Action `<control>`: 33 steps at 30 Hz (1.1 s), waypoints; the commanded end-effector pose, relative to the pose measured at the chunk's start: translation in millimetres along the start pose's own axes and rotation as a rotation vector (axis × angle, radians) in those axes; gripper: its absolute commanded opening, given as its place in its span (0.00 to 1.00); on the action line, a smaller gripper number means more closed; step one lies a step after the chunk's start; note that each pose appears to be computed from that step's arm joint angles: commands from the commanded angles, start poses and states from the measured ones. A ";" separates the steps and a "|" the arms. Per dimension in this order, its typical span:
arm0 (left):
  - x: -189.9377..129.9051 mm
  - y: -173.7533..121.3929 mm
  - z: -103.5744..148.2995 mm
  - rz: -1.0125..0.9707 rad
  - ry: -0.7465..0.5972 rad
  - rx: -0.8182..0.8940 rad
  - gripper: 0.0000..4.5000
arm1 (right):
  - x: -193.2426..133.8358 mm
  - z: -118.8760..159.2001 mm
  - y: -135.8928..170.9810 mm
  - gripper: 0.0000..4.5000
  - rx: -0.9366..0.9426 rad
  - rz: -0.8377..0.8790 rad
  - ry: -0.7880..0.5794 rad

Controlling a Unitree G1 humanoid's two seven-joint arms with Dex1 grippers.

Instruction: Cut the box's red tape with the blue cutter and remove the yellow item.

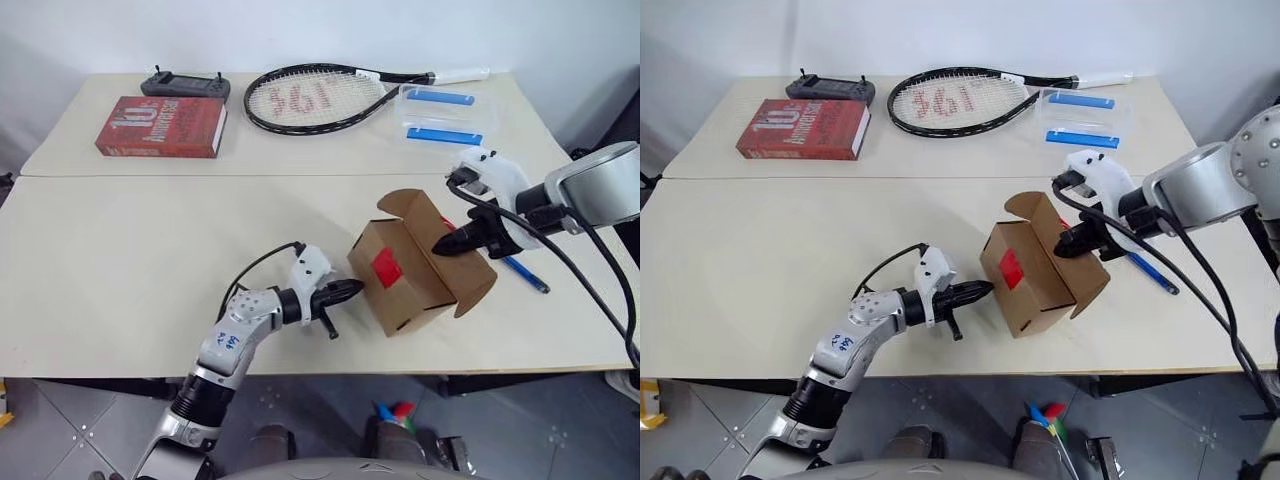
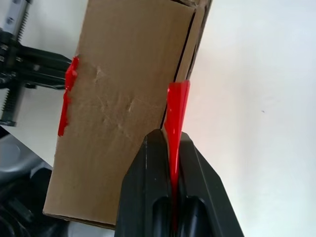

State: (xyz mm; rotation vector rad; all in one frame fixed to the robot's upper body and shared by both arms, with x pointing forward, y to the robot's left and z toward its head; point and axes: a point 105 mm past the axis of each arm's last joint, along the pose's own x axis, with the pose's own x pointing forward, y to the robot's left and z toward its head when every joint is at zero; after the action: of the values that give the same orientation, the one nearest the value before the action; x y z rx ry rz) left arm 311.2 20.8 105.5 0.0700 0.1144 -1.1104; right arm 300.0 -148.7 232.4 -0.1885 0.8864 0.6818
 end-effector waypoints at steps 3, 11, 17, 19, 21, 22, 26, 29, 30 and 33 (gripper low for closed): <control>0.3 -1.8 -2.6 -0.006 0.020 0.010 0.00 | 28.4 -14.1 23.3 0.01 0.041 0.092 0.009; -12.7 2.1 11.1 -0.031 0.017 0.080 0.00 | 37.6 -15.9 23.0 0.01 0.065 0.067 -0.035; -47.0 10.0 37.2 -0.102 0.042 0.171 0.00 | 31.9 -11.4 21.4 0.01 0.041 0.022 -0.063; -54.7 7.3 50.6 -0.150 0.024 0.188 0.00 | 28.6 -10.3 20.3 0.01 0.029 0.007 -0.066; -60.0 0.2 73.2 -0.222 -0.029 0.192 0.00 | 24.8 -8.6 18.0 0.01 0.025 -0.009 -0.068; -60.9 -2.8 86.1 -0.251 -0.063 0.192 0.00 | 23.1 -8.0 16.7 0.01 0.025 -0.016 -0.068; -47.7 -10.6 123.0 -0.304 -0.184 0.190 0.00 | 20.1 -7.6 13.5 0.01 0.024 -0.034 -0.062; -28.2 -16.4 127.1 -0.330 -0.204 0.182 0.00 | 19.9 -7.3 12.2 0.01 0.027 -0.042 -0.059; -21.2 -18.3 121.8 -0.336 -0.181 0.186 0.00 | 20.1 -7.4 12.0 0.01 0.027 -0.043 -0.058; -2.7 -23.9 98.7 -0.343 -0.094 0.196 0.00 | 19.5 -7.2 10.3 0.01 0.028 -0.055 -0.054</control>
State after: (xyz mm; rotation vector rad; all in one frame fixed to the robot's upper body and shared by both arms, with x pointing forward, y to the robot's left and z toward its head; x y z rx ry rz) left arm 295.0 7.3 210.0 0.1316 -0.0707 -1.4636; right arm 297.4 -129.7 222.5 -0.1379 0.8015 0.6523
